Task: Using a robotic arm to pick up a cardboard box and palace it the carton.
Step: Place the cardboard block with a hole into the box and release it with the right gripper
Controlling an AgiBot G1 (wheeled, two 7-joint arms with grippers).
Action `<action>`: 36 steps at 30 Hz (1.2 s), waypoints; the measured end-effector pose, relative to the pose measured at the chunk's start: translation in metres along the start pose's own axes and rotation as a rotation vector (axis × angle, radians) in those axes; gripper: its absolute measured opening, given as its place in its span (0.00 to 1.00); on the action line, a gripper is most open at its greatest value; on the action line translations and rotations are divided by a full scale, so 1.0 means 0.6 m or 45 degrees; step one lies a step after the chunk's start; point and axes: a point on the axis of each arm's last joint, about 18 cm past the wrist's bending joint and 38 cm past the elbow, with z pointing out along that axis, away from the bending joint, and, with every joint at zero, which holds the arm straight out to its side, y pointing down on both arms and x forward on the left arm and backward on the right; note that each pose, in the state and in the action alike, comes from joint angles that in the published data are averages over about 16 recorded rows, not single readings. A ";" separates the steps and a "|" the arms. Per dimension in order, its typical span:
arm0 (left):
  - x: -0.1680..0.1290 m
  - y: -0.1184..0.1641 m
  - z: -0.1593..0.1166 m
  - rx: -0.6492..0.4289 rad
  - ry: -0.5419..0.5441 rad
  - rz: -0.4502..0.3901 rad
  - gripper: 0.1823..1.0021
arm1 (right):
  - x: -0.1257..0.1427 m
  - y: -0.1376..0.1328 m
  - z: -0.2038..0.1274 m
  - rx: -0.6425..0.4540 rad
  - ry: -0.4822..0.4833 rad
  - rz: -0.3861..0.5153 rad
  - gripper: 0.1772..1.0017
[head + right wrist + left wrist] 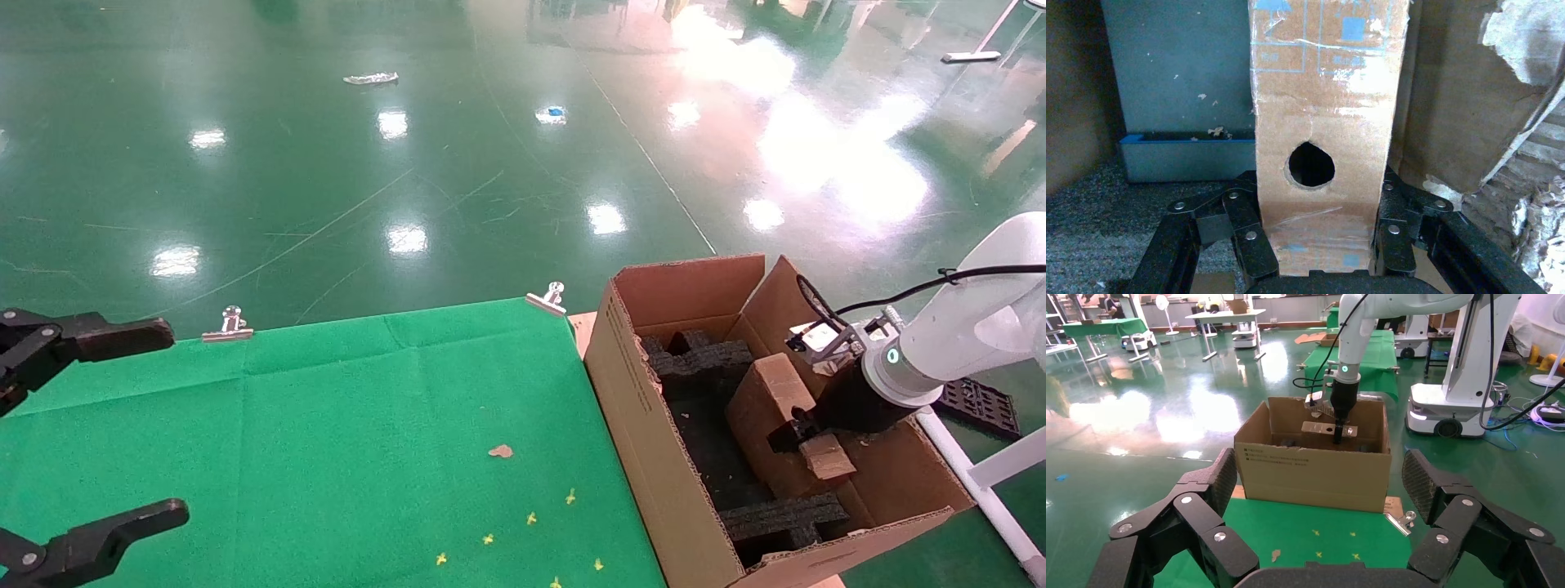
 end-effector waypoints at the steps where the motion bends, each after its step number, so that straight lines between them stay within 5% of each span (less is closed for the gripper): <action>1: 0.000 0.000 0.000 0.000 0.000 0.000 0.94 | 0.000 0.000 0.000 -0.001 0.002 -0.001 0.17; 16: 0.000 0.000 0.000 0.000 0.000 0.000 1.00 | 0.003 -0.011 -0.011 -0.007 0.032 -0.021 0.33; 28: 0.000 0.000 0.000 0.000 0.000 0.000 1.00 | 0.003 -0.034 -0.038 0.038 0.029 -0.046 0.64; 36: 0.000 0.000 0.000 0.000 0.000 0.000 1.00 | 0.008 -0.084 -0.114 0.184 -0.012 -0.088 0.84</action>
